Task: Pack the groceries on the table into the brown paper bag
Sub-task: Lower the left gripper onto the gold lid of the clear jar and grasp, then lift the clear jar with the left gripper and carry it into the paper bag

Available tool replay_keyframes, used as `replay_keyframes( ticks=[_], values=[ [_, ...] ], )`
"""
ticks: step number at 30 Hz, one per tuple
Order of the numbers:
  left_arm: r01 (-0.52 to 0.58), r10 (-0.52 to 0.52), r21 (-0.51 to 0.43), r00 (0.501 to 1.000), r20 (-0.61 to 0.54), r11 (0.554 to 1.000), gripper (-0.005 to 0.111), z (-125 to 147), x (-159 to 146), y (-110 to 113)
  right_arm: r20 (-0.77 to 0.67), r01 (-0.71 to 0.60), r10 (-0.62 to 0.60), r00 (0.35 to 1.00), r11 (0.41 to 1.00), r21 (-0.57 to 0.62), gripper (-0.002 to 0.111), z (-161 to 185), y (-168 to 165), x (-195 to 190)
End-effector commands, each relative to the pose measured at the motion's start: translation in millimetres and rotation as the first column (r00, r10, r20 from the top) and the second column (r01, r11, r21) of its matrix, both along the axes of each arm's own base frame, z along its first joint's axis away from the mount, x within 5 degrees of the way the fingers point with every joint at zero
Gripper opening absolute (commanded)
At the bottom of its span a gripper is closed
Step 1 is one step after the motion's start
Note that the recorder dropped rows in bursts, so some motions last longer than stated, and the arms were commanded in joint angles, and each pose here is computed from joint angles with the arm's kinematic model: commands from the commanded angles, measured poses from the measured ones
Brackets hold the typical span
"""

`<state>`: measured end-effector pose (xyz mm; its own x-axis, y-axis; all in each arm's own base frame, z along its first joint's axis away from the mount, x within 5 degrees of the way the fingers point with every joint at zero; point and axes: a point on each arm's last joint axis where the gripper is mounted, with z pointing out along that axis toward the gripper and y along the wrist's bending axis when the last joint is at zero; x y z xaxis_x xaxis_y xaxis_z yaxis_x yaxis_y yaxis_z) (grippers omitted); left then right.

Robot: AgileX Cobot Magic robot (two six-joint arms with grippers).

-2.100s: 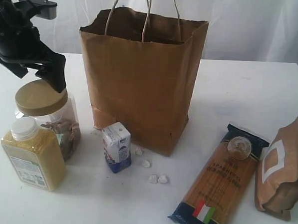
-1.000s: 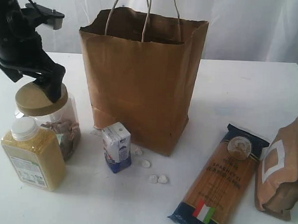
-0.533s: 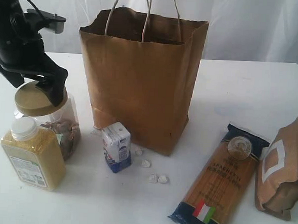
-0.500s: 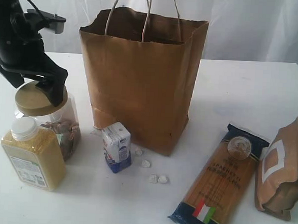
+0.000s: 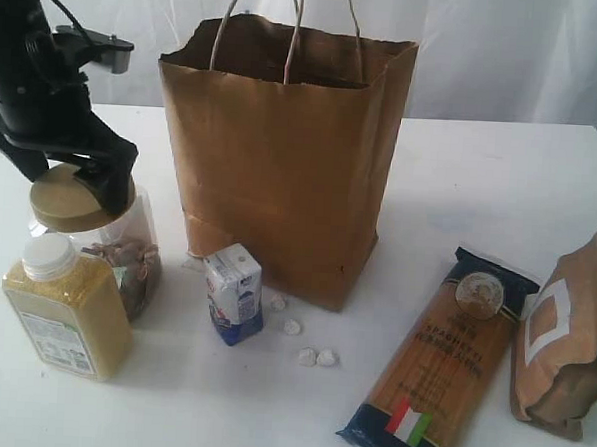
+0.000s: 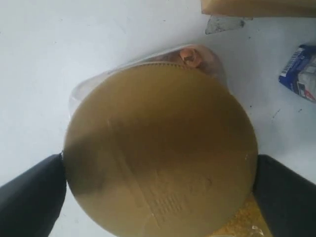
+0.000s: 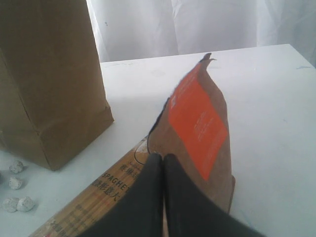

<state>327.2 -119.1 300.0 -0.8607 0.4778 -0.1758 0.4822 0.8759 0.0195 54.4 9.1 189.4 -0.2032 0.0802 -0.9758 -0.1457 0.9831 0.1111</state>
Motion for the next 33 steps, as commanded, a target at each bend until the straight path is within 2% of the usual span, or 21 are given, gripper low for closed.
replay_keyframes(
  ticks=[1, 9, 15, 17, 18, 19, 20, 23, 25, 27, 28, 29, 30, 31, 33],
  values=[
    [-0.007, 0.008, 0.006, 0.999, -0.054, 1.000, 0.105, -8, 0, -2, 0.013, 0.005, -0.005, 1.000, 1.000, 0.003, 0.000, 0, 0, 0],
    [-0.015, 0.016, 0.008, 0.997, -0.071, 1.000, 0.105, -32, -1, -2, 0.013, 0.005, -0.005, 1.000, 1.000, 0.003, 0.000, 0, 0, 0],
    [-0.033, 0.033, 0.006, 0.997, -0.071, 0.999, 0.104, -34, -1, -2, 0.013, 0.005, -0.005, 1.000, 1.000, 0.003, 0.000, 0, 0, 0],
    [-0.040, 0.040, 0.006, 0.997, -0.072, 0.999, 0.082, -34, -1, -2, 0.012, 0.006, -0.006, 1.000, 1.000, 0.007, 0.000, 0, 0, 0],
    [-0.037, 0.038, 0.008, 0.996, -0.077, 0.999, 0.049, -34, -2, -2, 0.010, 0.009, -0.009, 1.000, 1.000, 0.022, 0.000, 0, 0, 0],
    [-0.033, 0.034, 0.009, 0.996, -0.079, 0.999, 0.028, -34, -2, -2, 0.010, 0.009, -0.009, 1.000, 1.000, 0.022, 0.000, 0, 0, 0],
    [-0.019, 0.020, 0.013, 0.997, -0.077, 1.000, 0.001, -34, -2, -2, 0.010, 0.009, -0.009, 1.000, 1.000, 0.022, 0.000, 0, 0, 0],
    [0.017, -0.013, 0.044, 0.997, -0.073, 0.999, 0.001, -30, -2, 1, 0.010, 0.009, -0.009, 1.000, 1.000, 0.022, 0.000, 0, 0, 0],
    [0.028, -0.025, 0.078, 0.999, -0.042, 0.997, 0.000, -11, -2, 5, 0.010, 0.009, -0.009, 1.000, 1.000, 0.022, 0.000, 0, 0, 0],
    [0.021, -0.025, 0.093, 0.999, 0.047, 0.995, 0.000, 27, -5, 10, 0.010, 0.009, -0.009, 1.000, 1.000, 0.022, 0.000, 0, 0, 0],
    [0.012, -0.021, 0.080, 0.993, 0.113, 0.997, 0.000, 54, -9, 13, 0.010, 0.009, -0.009, 1.000, 1.000, 0.022, 0.000, 0, 0, 0],
    [0.008, -0.018, 0.069, 0.988, 0.152, 0.998, 0.000, 69, -12, 14, 0.010, 0.009, -0.009, 1.000, 1.000, 0.022, 0.000, 0, 0, 0],
    [0.002, -0.011, 0.041, 0.972, 0.233, 0.999, 0.000, 97, -17, 16, 0.010, 0.009, -0.009, 1.000, 1.000, 0.022, 0.000, 0, 0, 0],
    [0.000, -0.007, 0.025, 0.961, 0.277, 1.000, 0.000, 111, -20, 17, 0.010, 0.009, -0.009, 1.000, 1.000, 0.022, 0.000, 0, 0, 0],
    [-0.003, 0.016, -0.033, 0.908, 0.419, 0.999, 0.000, 155, -29, 20, 0.010, 0.009, -0.009, 1.000, 1.000, 0.022, 0.000, 0, 0, 0]
  ],
)
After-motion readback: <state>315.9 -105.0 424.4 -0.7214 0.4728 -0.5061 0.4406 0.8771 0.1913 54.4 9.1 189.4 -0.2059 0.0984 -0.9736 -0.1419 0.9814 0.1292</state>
